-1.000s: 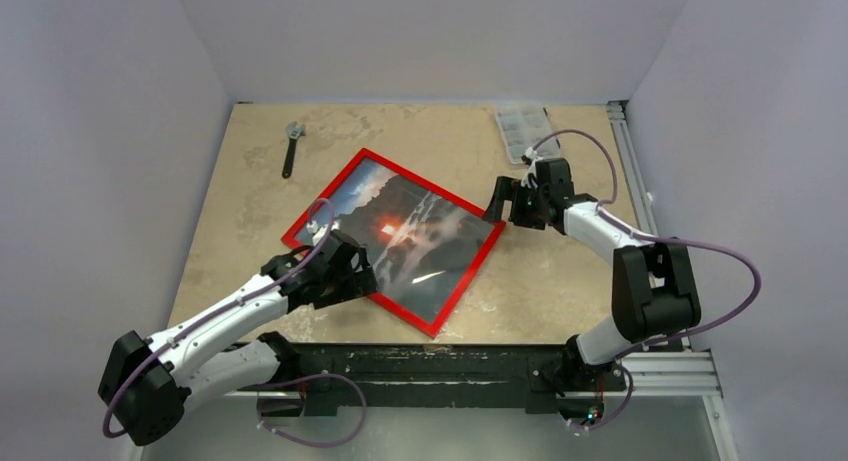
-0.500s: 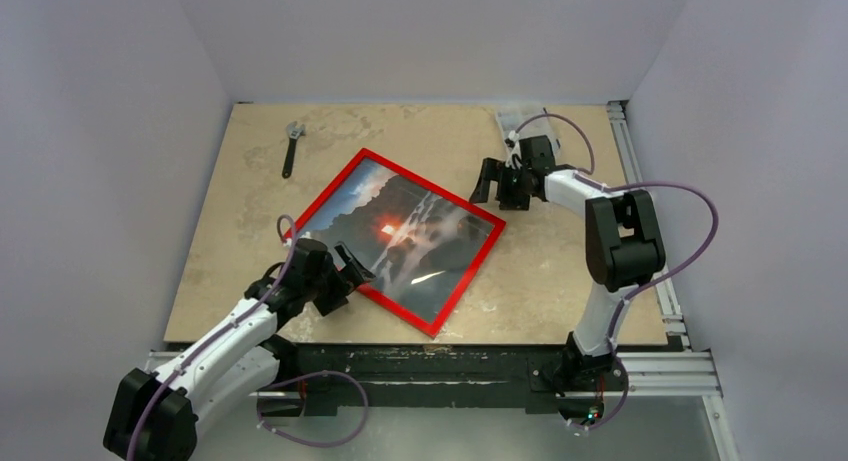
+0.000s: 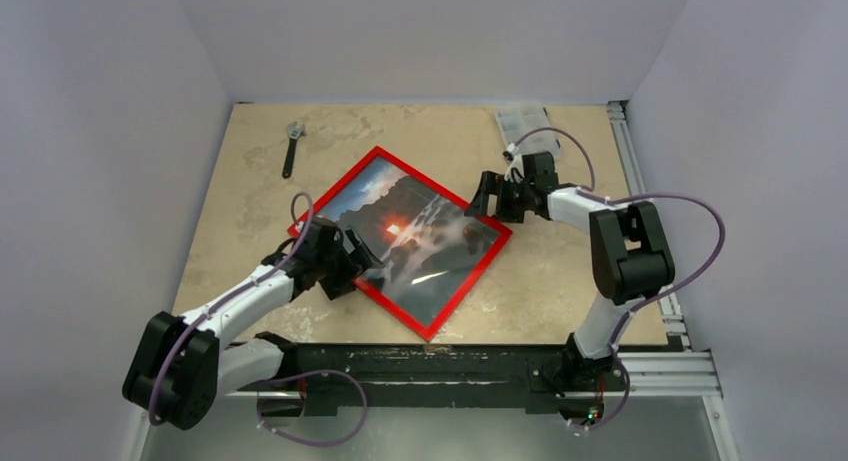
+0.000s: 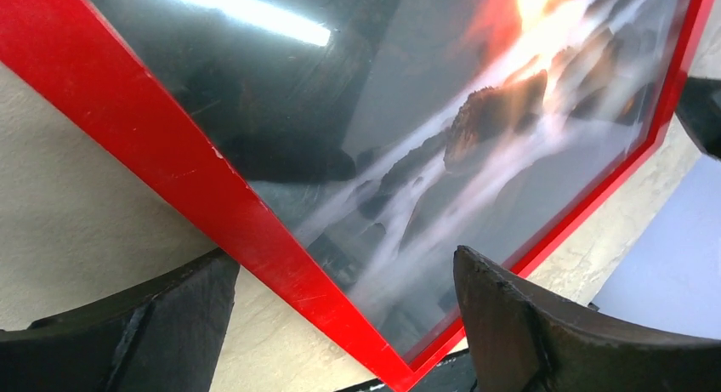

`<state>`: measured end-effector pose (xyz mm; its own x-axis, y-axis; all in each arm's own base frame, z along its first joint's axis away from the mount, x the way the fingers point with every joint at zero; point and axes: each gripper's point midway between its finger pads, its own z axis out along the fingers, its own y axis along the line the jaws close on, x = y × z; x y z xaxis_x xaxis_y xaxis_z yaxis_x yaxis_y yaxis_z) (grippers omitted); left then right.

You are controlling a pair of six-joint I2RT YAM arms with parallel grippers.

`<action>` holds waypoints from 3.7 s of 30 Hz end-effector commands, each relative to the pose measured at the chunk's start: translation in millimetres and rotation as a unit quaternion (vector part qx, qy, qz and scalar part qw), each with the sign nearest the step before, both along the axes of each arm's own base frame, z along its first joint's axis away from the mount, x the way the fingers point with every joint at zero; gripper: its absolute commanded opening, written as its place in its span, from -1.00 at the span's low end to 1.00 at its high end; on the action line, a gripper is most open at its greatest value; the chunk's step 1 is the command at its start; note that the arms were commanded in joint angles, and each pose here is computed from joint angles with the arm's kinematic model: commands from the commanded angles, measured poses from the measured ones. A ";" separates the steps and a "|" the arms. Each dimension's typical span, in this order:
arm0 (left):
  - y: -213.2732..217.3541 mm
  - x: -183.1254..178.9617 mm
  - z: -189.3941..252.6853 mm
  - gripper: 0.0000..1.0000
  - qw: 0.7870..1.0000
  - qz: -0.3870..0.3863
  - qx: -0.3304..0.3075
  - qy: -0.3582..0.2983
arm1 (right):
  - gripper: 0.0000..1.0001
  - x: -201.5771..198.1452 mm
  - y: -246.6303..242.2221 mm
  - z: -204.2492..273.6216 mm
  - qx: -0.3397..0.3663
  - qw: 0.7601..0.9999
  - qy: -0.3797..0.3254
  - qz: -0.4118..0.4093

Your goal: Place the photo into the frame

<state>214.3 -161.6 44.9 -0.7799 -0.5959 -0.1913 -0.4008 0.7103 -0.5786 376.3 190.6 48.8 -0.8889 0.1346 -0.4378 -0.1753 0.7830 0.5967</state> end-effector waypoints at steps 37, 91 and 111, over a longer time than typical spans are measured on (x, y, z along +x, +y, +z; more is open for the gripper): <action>-16.7 22.9 -4.0 0.90 0.996 -0.090 0.026 0.008 | 0.81 -53.3 -14.4 24.4 -0.022 0.999 0.029 -0.021; -54.1 131.0 13.7 0.88 0.988 -0.142 0.057 -0.017 | 0.77 -131.9 -31.4 -5.2 -0.046 0.995 0.076 -0.049; -34.6 115.8 22.5 0.95 0.989 -0.125 0.064 -0.053 | 0.80 -108.8 -21.6 33.6 -0.071 0.995 -0.003 -0.075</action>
